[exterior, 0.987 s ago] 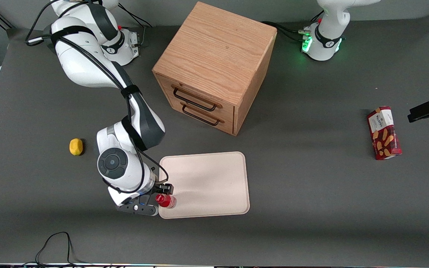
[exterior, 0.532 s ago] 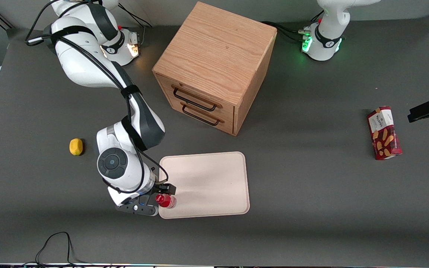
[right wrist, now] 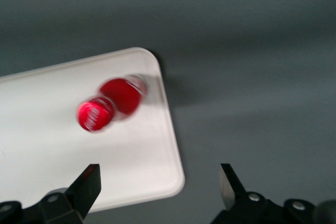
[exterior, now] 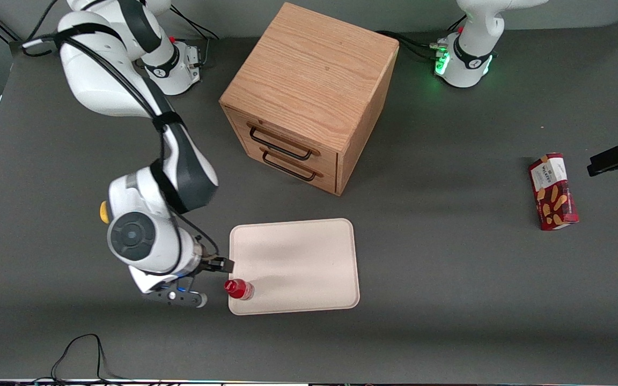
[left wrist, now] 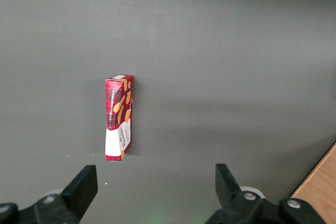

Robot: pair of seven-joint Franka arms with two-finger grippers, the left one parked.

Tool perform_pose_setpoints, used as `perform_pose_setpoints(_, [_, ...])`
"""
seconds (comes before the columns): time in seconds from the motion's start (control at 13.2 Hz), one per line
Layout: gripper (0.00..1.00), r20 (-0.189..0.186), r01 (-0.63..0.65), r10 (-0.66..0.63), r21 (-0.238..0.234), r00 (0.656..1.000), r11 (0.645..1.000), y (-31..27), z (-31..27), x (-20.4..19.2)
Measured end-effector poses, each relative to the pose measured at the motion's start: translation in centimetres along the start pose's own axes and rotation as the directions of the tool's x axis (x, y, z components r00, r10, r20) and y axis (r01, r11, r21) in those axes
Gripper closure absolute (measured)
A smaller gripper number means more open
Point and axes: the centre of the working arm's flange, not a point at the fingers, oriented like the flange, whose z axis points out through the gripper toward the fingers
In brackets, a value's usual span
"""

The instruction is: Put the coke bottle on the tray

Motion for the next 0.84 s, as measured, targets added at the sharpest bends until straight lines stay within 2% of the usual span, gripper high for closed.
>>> perform_pose_setpoints(0.23, [0.0, 0.05, 0.077, -0.077, 0.01, 0.996, 0.997, 6.3, -3.4, -1.2])
perform_pose_setpoints(0.46, [0.0, 0.09, 0.135, -0.135, 0.004, 0.987, 0.991, 12.2, -5.5, -4.0])
perform_pose_setpoints(0.61, [0.0, 0.103, 0.149, -0.147, -0.006, 0.984, 0.989, 15.0, -6.9, -6.4])
perform_pose_setpoints(0.84, [0.0, 0.103, 0.163, -0.161, -0.014, 0.982, 0.986, 18.4, -9.0, -9.8])
